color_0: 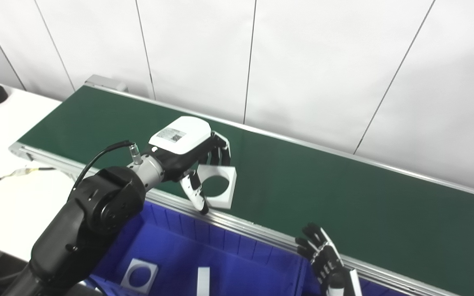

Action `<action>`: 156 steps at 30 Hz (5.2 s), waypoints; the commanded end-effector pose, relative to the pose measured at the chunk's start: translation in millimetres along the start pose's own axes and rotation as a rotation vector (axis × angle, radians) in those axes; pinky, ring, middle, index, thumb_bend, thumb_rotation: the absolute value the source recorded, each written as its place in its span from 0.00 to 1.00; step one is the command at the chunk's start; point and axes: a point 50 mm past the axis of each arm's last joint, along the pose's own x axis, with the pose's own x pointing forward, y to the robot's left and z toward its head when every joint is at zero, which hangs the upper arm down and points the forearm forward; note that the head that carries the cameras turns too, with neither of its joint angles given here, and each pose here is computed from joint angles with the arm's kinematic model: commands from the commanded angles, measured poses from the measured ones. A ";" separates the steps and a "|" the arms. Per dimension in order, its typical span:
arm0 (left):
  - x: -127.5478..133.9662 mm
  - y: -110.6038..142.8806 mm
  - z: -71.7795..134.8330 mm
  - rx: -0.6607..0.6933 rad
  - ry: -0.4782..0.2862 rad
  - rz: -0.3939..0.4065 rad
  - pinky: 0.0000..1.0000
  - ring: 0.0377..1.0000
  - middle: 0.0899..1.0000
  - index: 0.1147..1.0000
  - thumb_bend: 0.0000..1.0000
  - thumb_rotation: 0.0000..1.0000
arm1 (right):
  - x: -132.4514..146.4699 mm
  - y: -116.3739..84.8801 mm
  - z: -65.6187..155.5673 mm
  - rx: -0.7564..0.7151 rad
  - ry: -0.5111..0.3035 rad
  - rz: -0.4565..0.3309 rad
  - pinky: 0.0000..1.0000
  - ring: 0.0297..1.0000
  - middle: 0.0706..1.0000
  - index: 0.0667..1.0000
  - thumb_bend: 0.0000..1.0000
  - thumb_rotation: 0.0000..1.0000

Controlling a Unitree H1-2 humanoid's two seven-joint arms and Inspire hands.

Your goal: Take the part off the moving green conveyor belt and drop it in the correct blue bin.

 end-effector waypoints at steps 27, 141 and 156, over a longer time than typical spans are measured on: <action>-47.5 -75.6 15.1 -0.098 0.115 -0.044 0.24 0.28 0.36 0.45 0.52 0.00 | 16.6 -5.6 26.9 0.031 -0.051 0.010 0.78 0.81 0.87 0.87 0.90 0.99; 24.3 -167.6 112.8 -0.940 -0.060 0.183 0.76 0.87 0.93 0.90 0.87 0.56 | -20.4 -111.8 -8.9 -0.137 -0.120 -0.179 0.79 0.81 0.85 0.84 0.97 0.92; 0.1 -155.0 70.0 -1.005 -0.169 0.020 0.88 0.96 0.97 0.93 0.78 0.51 | -20.1 -35.0 0.5 -0.173 -0.127 -0.356 0.85 0.86 0.88 0.88 0.87 1.00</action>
